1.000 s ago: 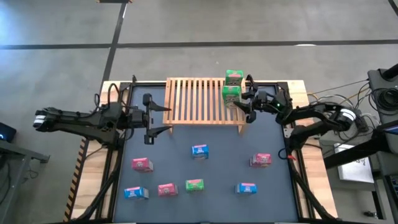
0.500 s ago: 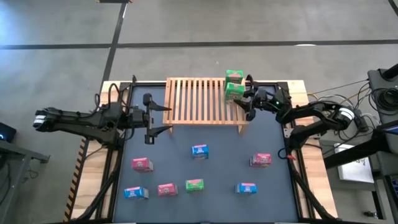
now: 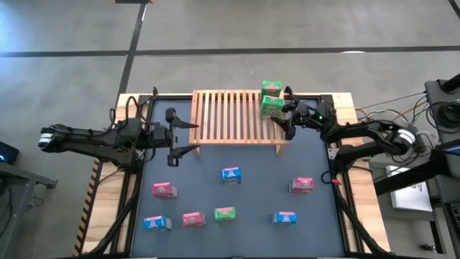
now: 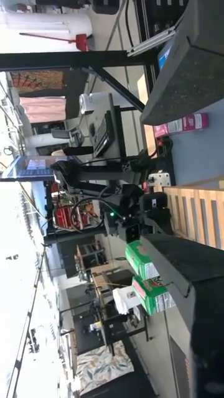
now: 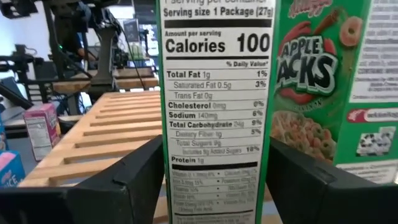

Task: Stack cereal on shelf
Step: Put the top green cereal box on the shelf aligned with the other green cereal box, then put the green cereal box on the shelf aligned with the other cereal boxes

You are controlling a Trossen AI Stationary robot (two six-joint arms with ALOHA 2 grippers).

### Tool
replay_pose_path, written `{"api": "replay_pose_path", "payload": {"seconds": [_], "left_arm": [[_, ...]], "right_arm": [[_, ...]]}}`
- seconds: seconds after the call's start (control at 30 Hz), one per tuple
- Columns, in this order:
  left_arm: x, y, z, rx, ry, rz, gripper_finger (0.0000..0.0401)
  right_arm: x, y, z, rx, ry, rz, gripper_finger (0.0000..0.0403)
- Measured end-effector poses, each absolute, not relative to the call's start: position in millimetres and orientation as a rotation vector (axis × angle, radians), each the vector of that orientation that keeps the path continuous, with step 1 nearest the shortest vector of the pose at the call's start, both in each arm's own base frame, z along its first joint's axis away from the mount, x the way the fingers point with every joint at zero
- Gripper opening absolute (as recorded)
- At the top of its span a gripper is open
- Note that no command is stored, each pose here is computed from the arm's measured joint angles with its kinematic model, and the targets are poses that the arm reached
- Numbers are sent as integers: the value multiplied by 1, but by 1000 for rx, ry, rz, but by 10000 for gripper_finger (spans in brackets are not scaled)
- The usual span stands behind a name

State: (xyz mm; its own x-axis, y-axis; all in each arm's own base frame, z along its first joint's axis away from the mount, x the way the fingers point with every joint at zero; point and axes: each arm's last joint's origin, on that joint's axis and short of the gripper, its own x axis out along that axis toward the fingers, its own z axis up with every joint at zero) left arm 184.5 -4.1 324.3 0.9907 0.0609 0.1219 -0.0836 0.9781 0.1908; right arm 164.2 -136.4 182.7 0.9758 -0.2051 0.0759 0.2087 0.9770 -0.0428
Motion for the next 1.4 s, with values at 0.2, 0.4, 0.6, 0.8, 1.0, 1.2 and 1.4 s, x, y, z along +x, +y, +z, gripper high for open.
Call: {"api": "replay_pose_path", "payload": {"seconds": [0.2, 0.4, 0.6, 0.8, 1.0, 1.2, 1.4], "left_arm": [[185, -4, 324, 197, -110, 73, 282], [185, -4, 324, 200, -108, 79, 282], [185, -3, 323, 199, -97, 99, 282], [185, -3, 318, 166, -37, 116, 282], [187, -1, 323, 147, 48, 173, 282], [196, -1, 323, 150, 68, 172, 282], [199, -2, 325, 135, 180, 163, 282]], "right_arm": [[158, -131, 189, -62, -35, -220, 242], [151, -124, 200, -90, -46, -215, 247], [145, -118, 208, -91, -54, -217, 248], [138, -114, 211, -103, -14, -278, 249], [132, -111, 212, -109, 13, -348, 249], [131, -110, 213, -109, 14, -348, 249], [128, -107, 216, -124, 9, -349, 249]]}}
